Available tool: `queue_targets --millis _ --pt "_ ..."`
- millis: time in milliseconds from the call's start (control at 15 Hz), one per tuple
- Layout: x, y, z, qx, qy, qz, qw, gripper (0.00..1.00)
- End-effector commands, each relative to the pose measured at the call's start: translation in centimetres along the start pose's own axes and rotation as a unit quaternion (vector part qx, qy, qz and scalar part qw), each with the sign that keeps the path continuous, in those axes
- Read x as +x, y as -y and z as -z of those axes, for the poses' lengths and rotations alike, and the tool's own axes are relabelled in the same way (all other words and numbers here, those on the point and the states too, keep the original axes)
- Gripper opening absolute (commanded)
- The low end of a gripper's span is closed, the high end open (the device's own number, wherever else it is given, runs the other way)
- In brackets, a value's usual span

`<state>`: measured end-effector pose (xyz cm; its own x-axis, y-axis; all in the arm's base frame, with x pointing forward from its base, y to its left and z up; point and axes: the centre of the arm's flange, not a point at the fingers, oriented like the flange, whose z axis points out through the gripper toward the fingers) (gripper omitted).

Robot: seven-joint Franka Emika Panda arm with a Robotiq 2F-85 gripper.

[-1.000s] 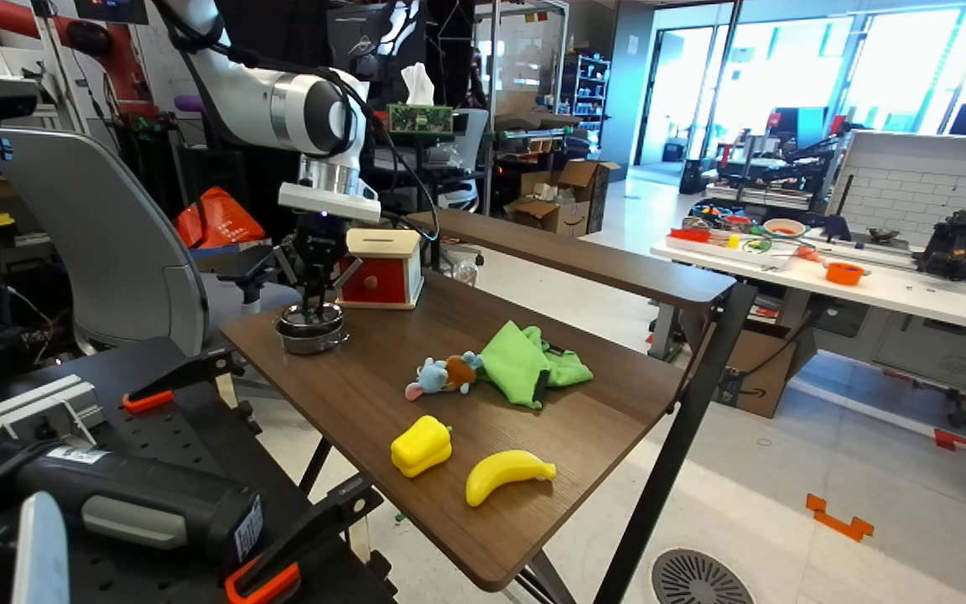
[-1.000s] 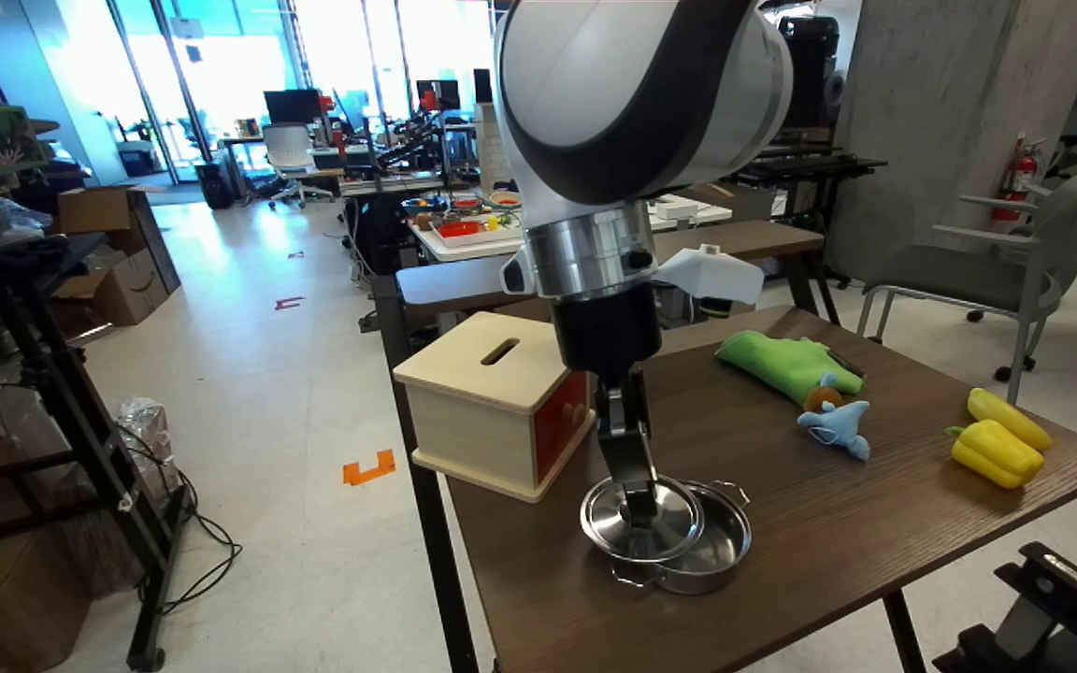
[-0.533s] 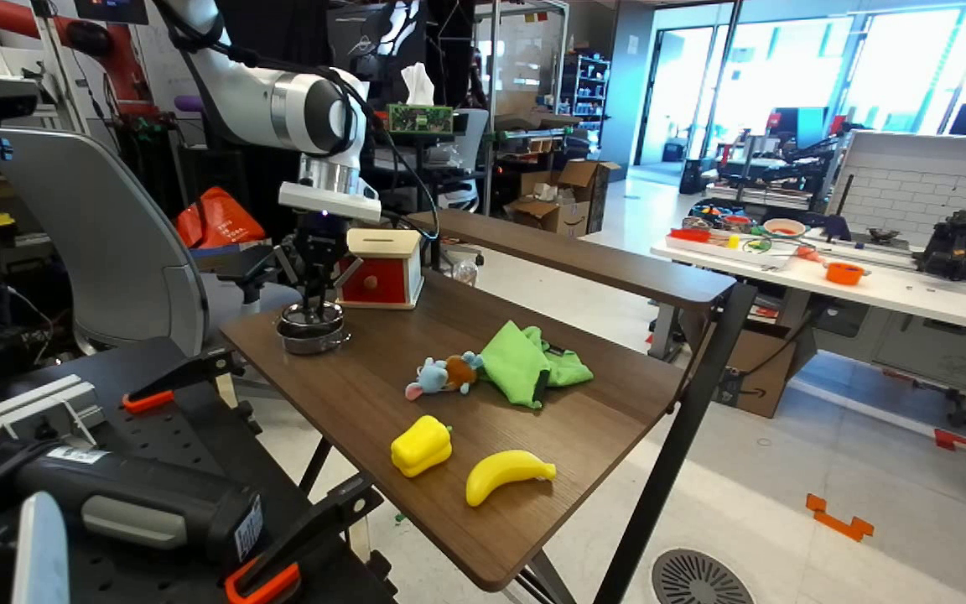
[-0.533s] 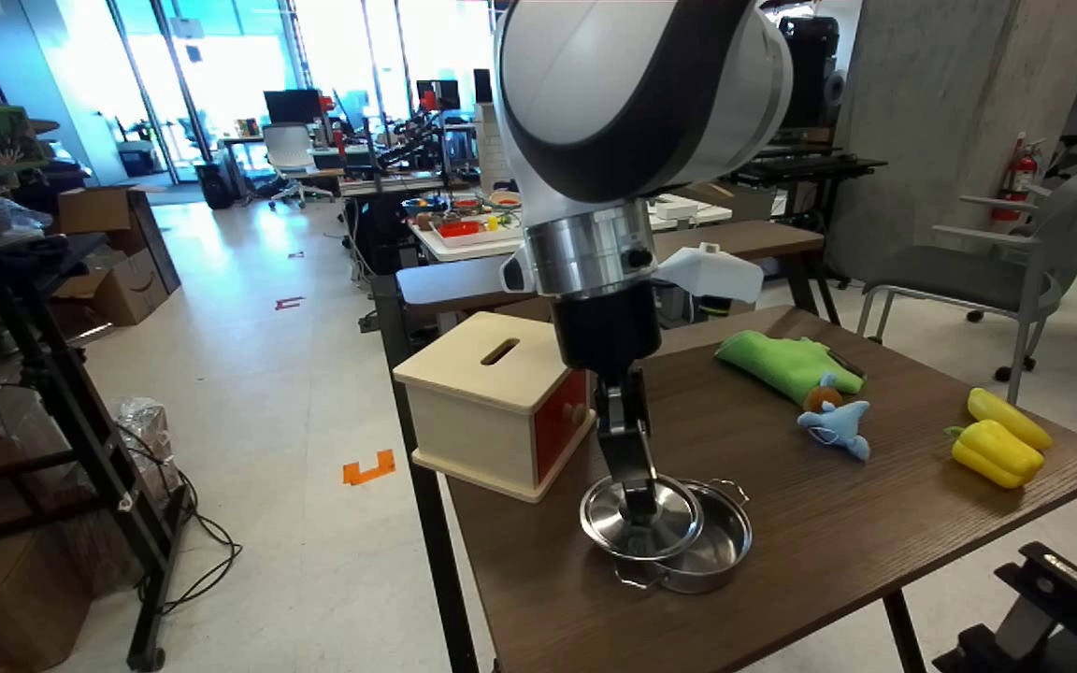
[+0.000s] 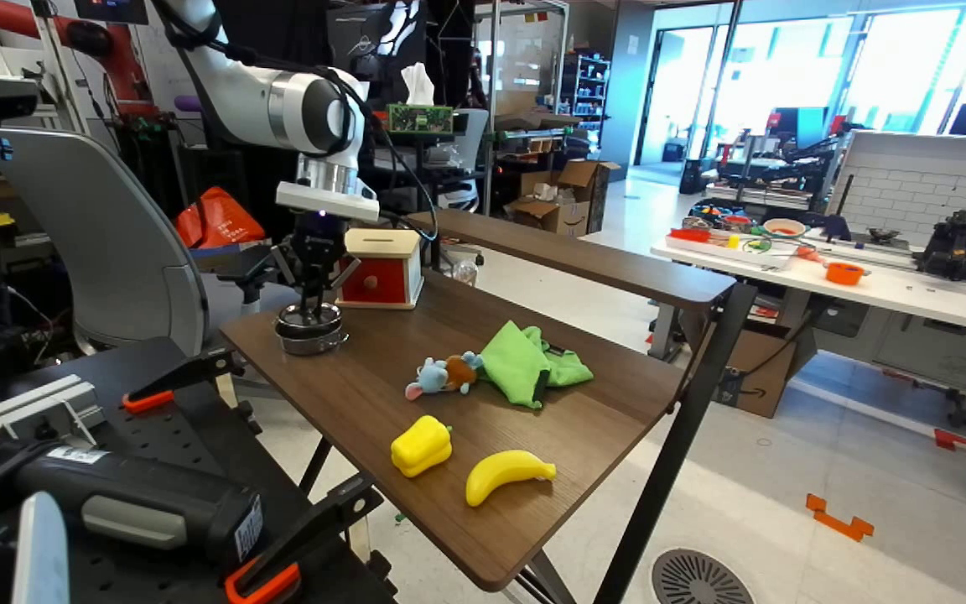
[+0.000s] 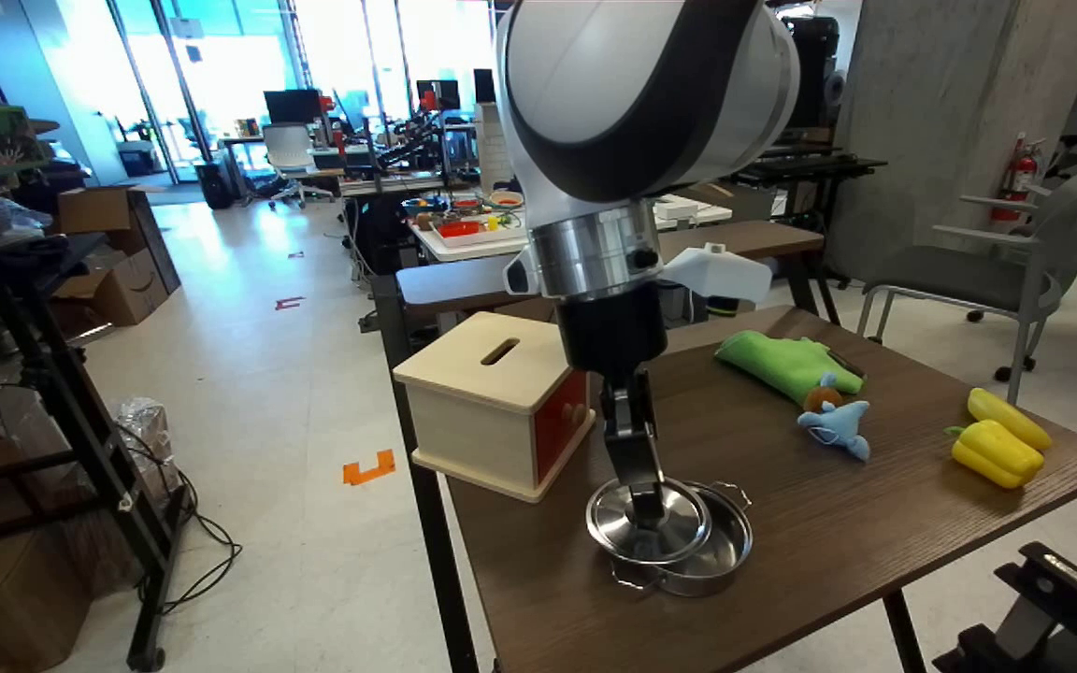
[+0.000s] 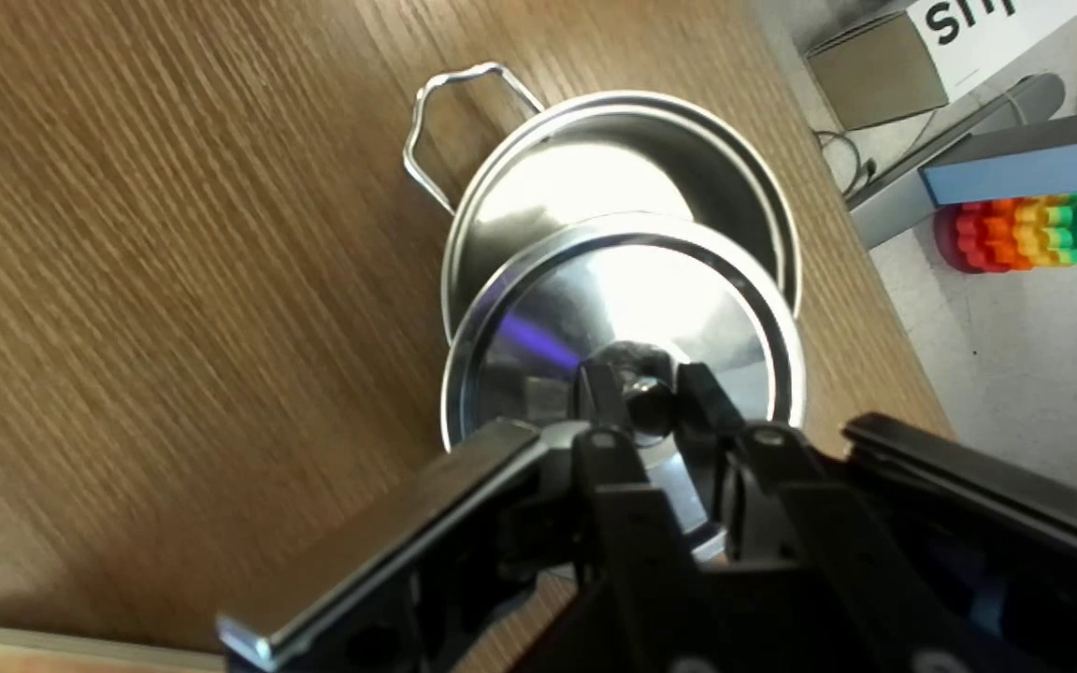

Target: Put the lid on the pot

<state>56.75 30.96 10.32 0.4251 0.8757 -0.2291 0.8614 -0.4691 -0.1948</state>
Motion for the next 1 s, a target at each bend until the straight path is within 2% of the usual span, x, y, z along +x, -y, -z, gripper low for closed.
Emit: queue_targets --millis 0,267,933 --pt "-1.8 1.3 0.5 -0.008 0.006 0.004 0.9999 0.05" --pt "-2.4 1.7 0.4 -0.009 0.009 0.004 0.9999 0.05" --pt "-2.5 0.1 0.3 -0.008 0.009 -0.020 0.9997 0.05"
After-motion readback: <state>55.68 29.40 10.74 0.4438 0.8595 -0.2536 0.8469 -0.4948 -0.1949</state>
